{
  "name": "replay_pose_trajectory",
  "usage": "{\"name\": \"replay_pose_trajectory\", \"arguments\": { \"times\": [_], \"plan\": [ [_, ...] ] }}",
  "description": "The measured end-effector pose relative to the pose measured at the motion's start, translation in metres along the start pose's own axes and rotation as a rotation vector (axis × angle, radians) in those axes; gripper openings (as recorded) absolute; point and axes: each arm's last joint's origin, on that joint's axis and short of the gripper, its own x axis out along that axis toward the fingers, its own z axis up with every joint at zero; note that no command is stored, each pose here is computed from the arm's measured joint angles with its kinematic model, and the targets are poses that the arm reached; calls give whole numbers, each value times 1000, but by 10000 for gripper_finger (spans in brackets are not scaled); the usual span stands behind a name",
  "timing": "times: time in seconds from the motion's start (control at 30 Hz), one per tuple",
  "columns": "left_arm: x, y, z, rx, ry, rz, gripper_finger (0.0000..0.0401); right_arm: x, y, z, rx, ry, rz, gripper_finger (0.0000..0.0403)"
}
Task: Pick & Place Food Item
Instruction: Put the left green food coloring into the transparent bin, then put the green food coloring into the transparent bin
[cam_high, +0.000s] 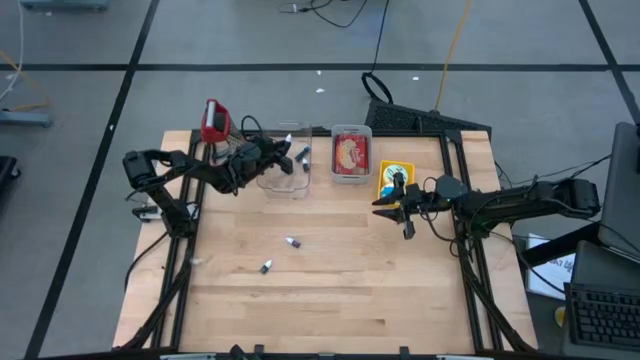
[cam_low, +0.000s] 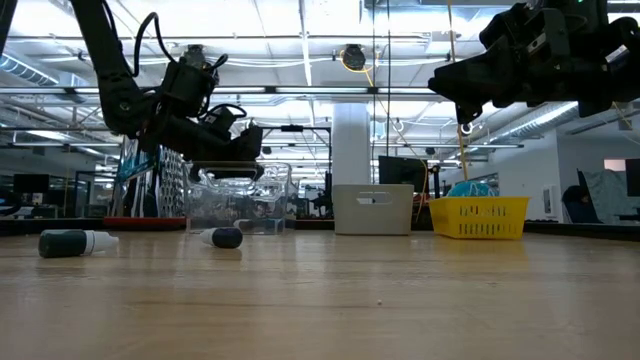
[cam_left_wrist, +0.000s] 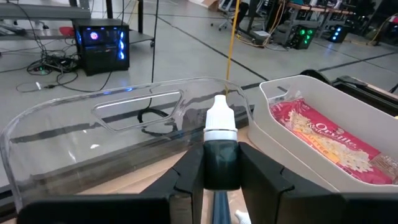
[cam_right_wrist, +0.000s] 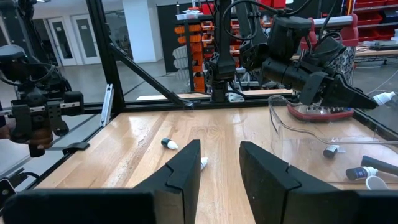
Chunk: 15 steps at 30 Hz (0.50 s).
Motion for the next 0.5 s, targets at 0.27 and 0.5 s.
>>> {"name": "replay_pose_trajectory", "arguments": {
  "times": [0.27, 0.5],
  "plan": [
    [0, 0, -1, 2, 6, 4, 130, 0, 0, 0, 0, 0, 0, 100],
    [0, 1, -3, 9, 28, 18, 170, 0, 0, 0, 0, 0, 0, 100]
  ]
}}
